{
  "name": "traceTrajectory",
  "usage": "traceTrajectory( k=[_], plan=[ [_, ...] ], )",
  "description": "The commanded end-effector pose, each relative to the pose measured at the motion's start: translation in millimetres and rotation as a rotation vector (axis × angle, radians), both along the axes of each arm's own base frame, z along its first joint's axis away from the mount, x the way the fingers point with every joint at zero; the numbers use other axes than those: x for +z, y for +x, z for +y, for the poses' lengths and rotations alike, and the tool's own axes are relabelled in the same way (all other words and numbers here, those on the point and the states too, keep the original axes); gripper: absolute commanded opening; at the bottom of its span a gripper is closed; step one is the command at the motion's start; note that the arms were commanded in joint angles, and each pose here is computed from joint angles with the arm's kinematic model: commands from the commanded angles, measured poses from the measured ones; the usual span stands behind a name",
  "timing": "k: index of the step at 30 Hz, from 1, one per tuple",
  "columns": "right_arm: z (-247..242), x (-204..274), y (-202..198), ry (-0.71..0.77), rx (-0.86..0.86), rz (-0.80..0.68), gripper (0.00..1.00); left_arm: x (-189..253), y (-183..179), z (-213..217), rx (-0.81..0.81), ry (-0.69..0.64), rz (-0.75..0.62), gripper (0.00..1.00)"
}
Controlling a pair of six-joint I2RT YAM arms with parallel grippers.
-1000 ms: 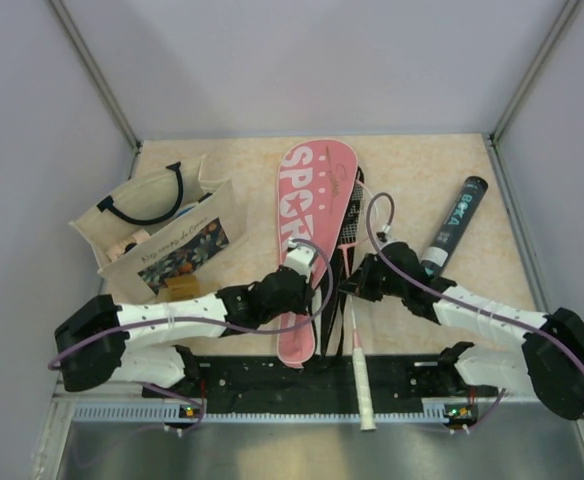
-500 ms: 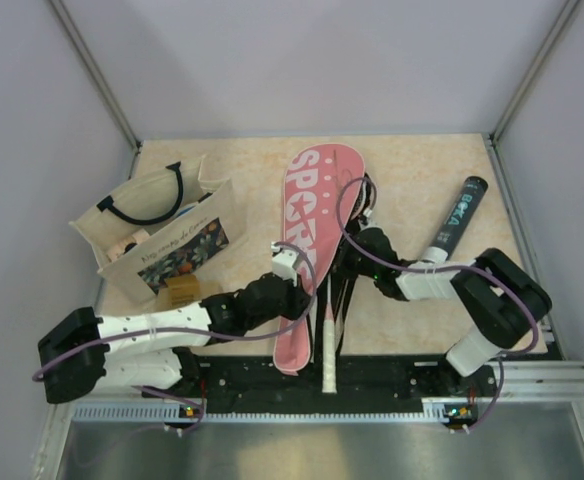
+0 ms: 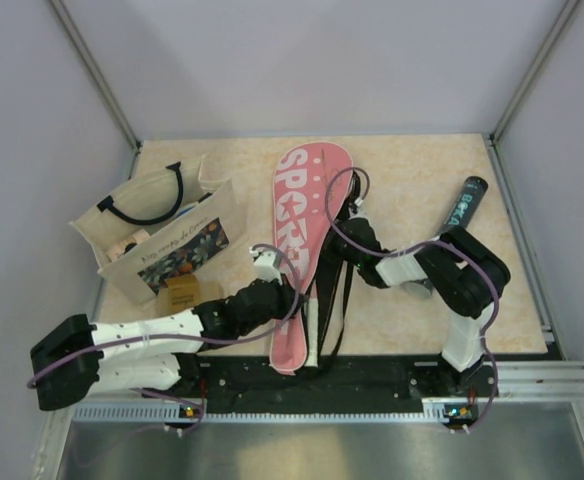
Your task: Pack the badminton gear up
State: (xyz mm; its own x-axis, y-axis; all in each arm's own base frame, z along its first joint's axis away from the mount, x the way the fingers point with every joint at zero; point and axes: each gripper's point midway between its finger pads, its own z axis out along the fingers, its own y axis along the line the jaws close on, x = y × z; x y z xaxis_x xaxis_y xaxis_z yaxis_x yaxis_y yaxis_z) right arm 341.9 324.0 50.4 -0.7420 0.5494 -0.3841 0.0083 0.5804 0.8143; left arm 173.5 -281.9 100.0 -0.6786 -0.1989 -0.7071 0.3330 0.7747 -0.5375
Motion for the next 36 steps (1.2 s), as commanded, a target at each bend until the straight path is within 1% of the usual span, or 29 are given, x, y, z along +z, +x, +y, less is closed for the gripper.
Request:
traceTrajectory(
  k=[1,5,9,14,23,27,28,31,33,36],
  plan=[
    [0,61,55,0.136,-0.177,-0.173,0.0,41,-10,-24,-0.03,-0.232,0.025,0.0],
    [-2,61,70,0.121,-0.223,-0.176,0.0,43,-13,-24,-0.025,-0.273,0.05,0.0],
    [-2,60,83,0.104,-0.266,-0.169,0.0,41,-15,-23,-0.02,-0.288,0.064,0.0],
    [-4,51,90,0.1,-0.314,-0.157,0.0,45,-13,-24,-0.012,-0.322,0.057,0.0],
    [10,23,82,0.046,-0.343,-0.122,0.0,48,-8,-26,-0.002,-0.343,0.024,0.0],
    [11,19,77,0.034,-0.337,-0.104,0.0,32,-4,-23,0.027,-0.293,0.034,0.0],
    [10,18,76,0.019,-0.337,-0.09,0.02,29,-4,-23,0.03,-0.283,0.037,0.0],
    [7,35,67,-0.019,-0.3,-0.105,0.2,17,-1,-18,0.059,-0.251,0.046,0.02],
    [4,39,59,-0.067,-0.261,-0.088,0.3,12,0,-14,0.078,-0.229,0.056,0.07],
    [5,39,41,-0.123,-0.169,-0.046,0.42,7,1,-11,0.08,-0.2,0.047,0.18]
  ],
)
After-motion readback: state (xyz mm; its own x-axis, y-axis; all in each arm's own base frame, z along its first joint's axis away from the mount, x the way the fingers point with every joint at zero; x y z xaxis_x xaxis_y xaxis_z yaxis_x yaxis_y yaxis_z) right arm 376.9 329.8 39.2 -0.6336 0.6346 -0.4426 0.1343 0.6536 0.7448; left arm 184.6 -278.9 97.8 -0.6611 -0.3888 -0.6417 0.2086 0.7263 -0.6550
